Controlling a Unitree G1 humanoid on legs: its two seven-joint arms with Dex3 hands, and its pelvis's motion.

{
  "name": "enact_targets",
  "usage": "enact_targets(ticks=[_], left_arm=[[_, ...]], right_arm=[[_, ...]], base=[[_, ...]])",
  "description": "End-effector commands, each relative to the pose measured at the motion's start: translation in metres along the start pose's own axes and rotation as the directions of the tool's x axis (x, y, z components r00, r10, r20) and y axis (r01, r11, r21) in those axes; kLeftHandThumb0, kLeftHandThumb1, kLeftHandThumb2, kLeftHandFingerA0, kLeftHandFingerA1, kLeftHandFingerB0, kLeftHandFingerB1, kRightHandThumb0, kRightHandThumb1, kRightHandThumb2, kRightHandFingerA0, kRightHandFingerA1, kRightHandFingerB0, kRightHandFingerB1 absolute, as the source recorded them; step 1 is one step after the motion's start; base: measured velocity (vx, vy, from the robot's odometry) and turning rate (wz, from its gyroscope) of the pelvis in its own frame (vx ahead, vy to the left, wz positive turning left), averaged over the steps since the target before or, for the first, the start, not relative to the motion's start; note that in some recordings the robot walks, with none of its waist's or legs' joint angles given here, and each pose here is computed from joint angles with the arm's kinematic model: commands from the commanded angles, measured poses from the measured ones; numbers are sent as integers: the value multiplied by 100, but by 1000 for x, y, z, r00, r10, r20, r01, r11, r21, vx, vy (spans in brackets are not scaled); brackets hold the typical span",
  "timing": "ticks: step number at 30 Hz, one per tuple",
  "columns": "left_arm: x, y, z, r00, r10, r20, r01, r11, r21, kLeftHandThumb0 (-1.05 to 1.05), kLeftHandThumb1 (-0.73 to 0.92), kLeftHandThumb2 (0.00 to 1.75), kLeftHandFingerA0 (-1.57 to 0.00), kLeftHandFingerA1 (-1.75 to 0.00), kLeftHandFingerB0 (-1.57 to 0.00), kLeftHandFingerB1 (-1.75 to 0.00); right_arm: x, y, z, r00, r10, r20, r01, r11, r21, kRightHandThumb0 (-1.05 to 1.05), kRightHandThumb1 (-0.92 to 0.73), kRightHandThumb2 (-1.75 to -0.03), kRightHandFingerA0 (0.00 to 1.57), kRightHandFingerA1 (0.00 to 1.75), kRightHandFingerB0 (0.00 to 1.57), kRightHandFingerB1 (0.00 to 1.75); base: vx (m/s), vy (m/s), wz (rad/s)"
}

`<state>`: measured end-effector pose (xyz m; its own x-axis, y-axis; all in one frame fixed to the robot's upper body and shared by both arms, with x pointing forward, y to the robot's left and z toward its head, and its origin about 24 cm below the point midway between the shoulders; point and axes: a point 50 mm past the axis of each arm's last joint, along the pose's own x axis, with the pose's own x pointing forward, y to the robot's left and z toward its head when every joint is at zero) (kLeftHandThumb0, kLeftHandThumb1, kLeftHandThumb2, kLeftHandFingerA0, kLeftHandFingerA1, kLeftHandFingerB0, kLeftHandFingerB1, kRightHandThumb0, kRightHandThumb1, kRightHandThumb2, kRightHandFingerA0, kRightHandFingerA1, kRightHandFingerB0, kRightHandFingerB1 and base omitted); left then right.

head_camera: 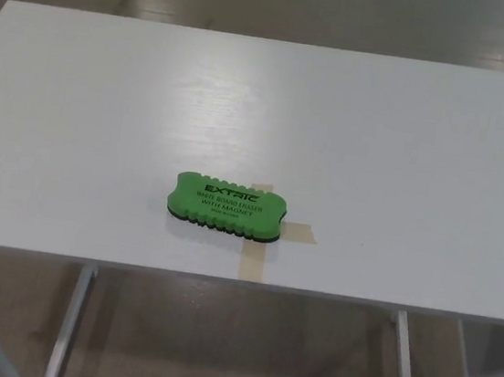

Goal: Use the left hand to press on the green eraser and wipe the desk from center to the left and then back to center.

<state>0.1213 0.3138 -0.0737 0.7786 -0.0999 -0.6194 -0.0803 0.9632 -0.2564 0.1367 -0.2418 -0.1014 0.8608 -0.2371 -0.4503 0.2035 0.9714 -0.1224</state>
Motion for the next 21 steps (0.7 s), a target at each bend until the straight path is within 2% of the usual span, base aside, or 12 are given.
enact_targets(ticks=[1,13,14,21], left_arm=[[7,17,-24,927,373,-38,-367,924,107,-30,72,62,-93,-49,-63,-38],[11,16,-16,932,363,19,-363,929,71,-29,72,62,-89,-50,-60,-37],[12,16,-15,934,358,23,-359,931,62,-28,71,62,-87,-49,-58,-37],[14,11,-12,953,297,56,-297,955,-4,-27,65,60,-86,-49,-60,-38]], right_arm=[[-4,-8,-11,999,5,-45,-7,998,-57,-50,-63,-91,57,57,33,47],[-5,-8,-14,998,-4,-65,0,998,-64,-50,-63,-91,57,57,33,48],[-4,-8,-14,998,-5,-62,1,998,-65,-45,-74,-64,65,42,41,34],[-2,-6,-12,998,-8,-56,5,998,-57,-45,-74,-64,66,42,44,34]], base=[[0,0,0],[0,0,0],[0,0,0],[0,0,0]])
